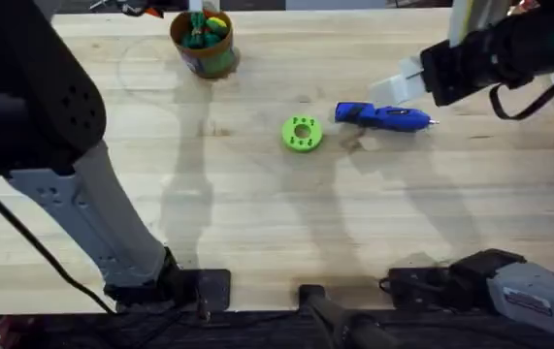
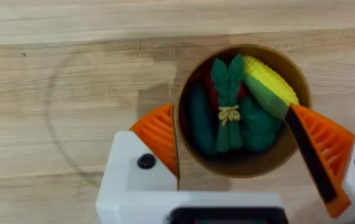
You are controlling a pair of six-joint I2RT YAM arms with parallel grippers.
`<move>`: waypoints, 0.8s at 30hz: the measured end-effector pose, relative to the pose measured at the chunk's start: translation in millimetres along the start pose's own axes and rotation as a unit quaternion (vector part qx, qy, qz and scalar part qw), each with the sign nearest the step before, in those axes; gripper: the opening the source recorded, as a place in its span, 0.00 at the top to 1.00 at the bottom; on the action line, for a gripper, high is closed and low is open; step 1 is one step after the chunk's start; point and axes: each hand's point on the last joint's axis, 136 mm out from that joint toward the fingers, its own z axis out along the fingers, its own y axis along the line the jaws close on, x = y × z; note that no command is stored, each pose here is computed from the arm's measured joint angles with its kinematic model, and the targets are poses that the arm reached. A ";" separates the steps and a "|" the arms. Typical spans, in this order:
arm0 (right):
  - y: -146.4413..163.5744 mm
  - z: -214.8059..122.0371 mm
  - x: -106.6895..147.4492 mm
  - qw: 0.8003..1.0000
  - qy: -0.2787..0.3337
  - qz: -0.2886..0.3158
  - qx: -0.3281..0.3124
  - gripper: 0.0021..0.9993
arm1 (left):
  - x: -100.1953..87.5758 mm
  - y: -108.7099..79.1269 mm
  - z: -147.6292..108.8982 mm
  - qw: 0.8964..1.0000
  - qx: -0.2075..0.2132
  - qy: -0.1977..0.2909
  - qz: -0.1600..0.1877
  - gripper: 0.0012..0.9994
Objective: Pick up the gripper from the table and insert it into the empty holder that is missing its gripper. Then pick up a screw, insert it into the mounting hole, and use the screwdriver to tighten it. Finally, clean up the table by picking up the vegetable and placing it into the bucket.
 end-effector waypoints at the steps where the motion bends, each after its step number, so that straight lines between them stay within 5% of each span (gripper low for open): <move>1: 0.0 0.0 0.1 1.000 0.000 0.000 0.000 0.01 | -1.2 -0.6 -5.8 1.000 0.000 0.000 0.000 0.01; 17: 0.0 0.0 0.1 1.000 0.000 0.000 0.000 0.01 | 7.0 -19.8 -174.3 0.999 0.001 -0.049 0.002 0.01; 24: 0.0 0.0 0.1 1.000 0.000 0.000 0.000 0.01 | 74.8 -24.2 -187.7 1.000 0.002 -0.023 -0.013 0.01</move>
